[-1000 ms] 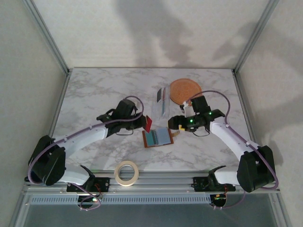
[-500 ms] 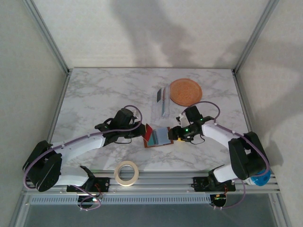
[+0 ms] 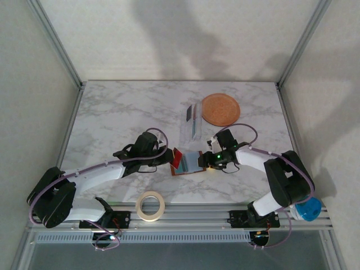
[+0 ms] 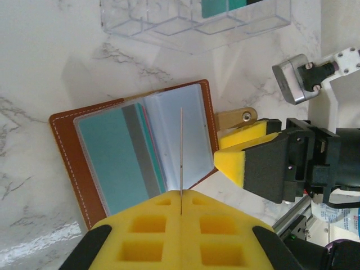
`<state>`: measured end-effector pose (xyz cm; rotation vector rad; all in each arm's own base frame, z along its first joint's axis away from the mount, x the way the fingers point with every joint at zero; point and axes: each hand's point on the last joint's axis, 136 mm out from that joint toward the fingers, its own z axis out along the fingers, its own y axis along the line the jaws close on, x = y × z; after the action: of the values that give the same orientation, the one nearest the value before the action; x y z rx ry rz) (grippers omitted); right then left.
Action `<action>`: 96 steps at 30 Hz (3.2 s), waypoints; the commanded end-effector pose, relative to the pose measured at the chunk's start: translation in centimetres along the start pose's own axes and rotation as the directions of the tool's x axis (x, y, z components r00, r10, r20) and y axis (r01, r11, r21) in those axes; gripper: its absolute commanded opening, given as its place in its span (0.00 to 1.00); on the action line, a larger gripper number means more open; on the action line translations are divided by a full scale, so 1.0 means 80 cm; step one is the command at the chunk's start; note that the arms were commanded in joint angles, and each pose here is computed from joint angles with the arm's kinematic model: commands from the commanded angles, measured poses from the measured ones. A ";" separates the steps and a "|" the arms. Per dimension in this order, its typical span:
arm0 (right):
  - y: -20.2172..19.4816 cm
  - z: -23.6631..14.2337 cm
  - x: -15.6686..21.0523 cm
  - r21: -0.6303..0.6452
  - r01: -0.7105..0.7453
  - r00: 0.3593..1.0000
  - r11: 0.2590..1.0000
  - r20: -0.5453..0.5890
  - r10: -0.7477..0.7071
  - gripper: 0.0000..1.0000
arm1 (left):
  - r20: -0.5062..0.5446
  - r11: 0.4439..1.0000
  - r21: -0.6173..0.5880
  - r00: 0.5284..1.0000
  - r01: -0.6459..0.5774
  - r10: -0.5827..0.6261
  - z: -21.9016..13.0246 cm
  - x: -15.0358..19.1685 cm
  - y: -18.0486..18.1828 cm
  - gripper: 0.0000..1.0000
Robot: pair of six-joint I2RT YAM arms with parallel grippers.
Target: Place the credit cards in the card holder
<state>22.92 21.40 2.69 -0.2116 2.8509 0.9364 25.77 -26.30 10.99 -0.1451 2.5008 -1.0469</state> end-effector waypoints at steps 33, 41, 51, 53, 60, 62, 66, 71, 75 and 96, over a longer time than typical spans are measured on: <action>0.187 -0.123 -0.054 -0.622 0.056 0.972 0.781 0.211 0.099 0.62 | -0.054 0.852 0.523 0.999 0.020 0.010 -0.070 -0.014 -0.108 0.00; 0.209 -0.146 -0.048 -0.681 0.157 0.966 0.715 0.256 0.031 0.21 | -0.065 0.843 0.537 0.998 0.034 0.001 -0.071 -0.015 -0.114 0.00; 0.209 -0.155 -0.038 -0.645 0.220 0.963 0.731 0.263 -0.058 0.00 | -0.119 0.808 0.589 0.988 -0.013 0.103 -0.085 0.000 -0.132 0.34; 0.210 -0.157 -0.035 -0.648 0.242 0.962 0.722 0.256 -0.092 0.00 | -0.131 0.816 0.577 0.983 -0.031 0.130 -0.084 0.005 -0.129 0.34; 0.217 -0.163 -0.021 -0.682 0.285 0.958 0.673 0.224 -0.179 0.00 | -0.199 0.809 0.585 0.958 -0.053 0.206 -0.086 0.027 -0.125 0.31; 0.218 -0.165 -0.019 -0.683 0.288 0.958 0.671 0.215 -0.192 0.00 | -0.205 0.812 0.580 0.951 -0.072 0.231 -0.086 0.030 -0.123 0.28; 0.217 -0.165 -0.020 -0.678 0.287 0.958 0.676 0.206 -0.200 0.00 | -0.214 0.802 0.590 0.939 -0.095 0.269 -0.088 0.034 -0.125 0.14; 0.219 -0.164 -0.018 -0.693 0.271 0.962 0.668 0.181 -0.203 0.00 | -0.230 0.813 0.575 0.935 -0.095 0.271 -0.080 0.034 -0.119 0.00; 0.202 -0.150 -0.023 -0.625 0.230 0.973 0.746 0.164 -0.162 0.65 | -0.244 0.851 0.518 0.938 -0.087 0.244 -0.065 0.031 -0.100 0.00; 0.091 -0.037 -0.009 -0.282 -0.023 1.000 0.959 0.008 0.026 0.68 | -0.325 0.985 0.159 0.946 0.064 -0.009 0.037 0.016 0.050 0.00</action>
<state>22.32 25.70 10.74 -0.2300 2.6740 1.3643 25.09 -25.42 5.55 -0.0204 2.7190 -1.4064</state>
